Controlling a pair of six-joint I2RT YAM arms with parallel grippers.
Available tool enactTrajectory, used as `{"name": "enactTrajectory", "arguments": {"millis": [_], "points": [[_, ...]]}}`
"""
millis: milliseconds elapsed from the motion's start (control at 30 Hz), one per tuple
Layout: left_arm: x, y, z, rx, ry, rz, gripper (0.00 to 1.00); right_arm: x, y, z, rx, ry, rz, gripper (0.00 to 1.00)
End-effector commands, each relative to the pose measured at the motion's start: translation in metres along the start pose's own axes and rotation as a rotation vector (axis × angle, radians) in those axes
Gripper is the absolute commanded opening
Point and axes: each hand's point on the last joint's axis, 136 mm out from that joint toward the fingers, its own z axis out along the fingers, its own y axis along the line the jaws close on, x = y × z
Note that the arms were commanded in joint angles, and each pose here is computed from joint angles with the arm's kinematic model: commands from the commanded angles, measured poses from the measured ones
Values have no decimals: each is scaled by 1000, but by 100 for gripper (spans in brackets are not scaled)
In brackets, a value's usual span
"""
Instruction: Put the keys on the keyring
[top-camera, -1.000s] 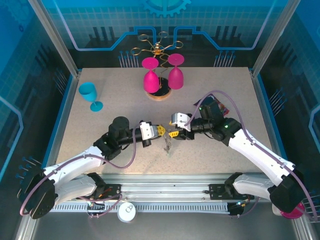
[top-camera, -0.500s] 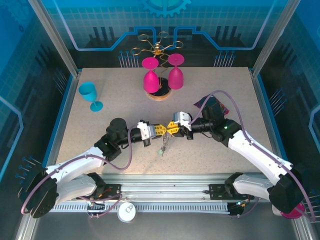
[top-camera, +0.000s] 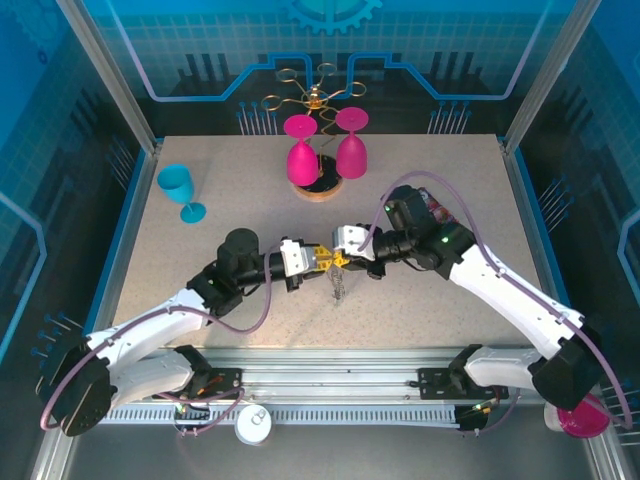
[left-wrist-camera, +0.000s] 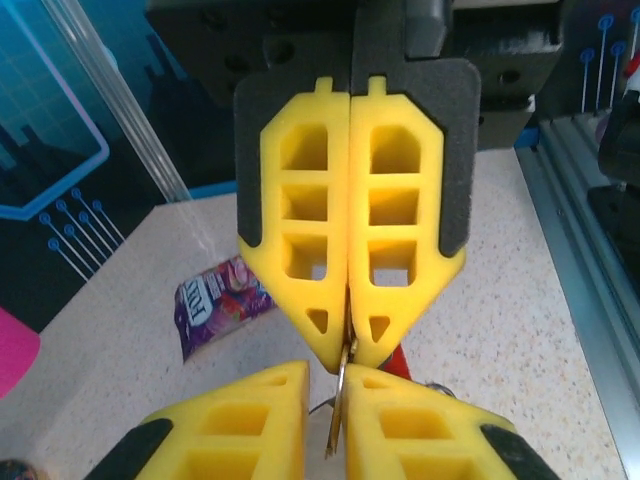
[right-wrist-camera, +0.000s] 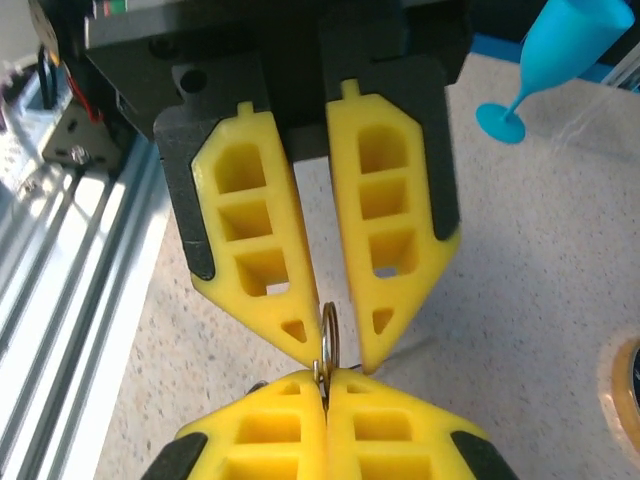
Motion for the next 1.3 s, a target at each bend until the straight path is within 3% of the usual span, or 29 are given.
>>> {"name": "enactTrajectory", "arguments": {"millis": [0,100,167,267,367,567,700,1267], "points": [[5,-1,1,22,96,49,12,1,19,7,-75,119,-93,0],[8,-4,1,42,132,62,0,-8,18,7,-76,118,-104,0],[8,-5,1,42,129,72,0,-19,15,3,-55,38,-74,0],[3,-7,-2,25,70,94,0,-29,1,-14,7,-109,42,35],[-5,-9,-5,8,-7,126,0,-21,-17,-30,59,-213,215,47],[-15,-9,-8,-25,-103,146,0,-13,-7,-36,9,-342,333,49],[-16,-9,-8,-25,-108,145,0,-13,-2,-35,-18,-369,385,48],[-14,2,-5,-70,-80,114,0,-4,10,-14,-59,-300,468,44]]}}
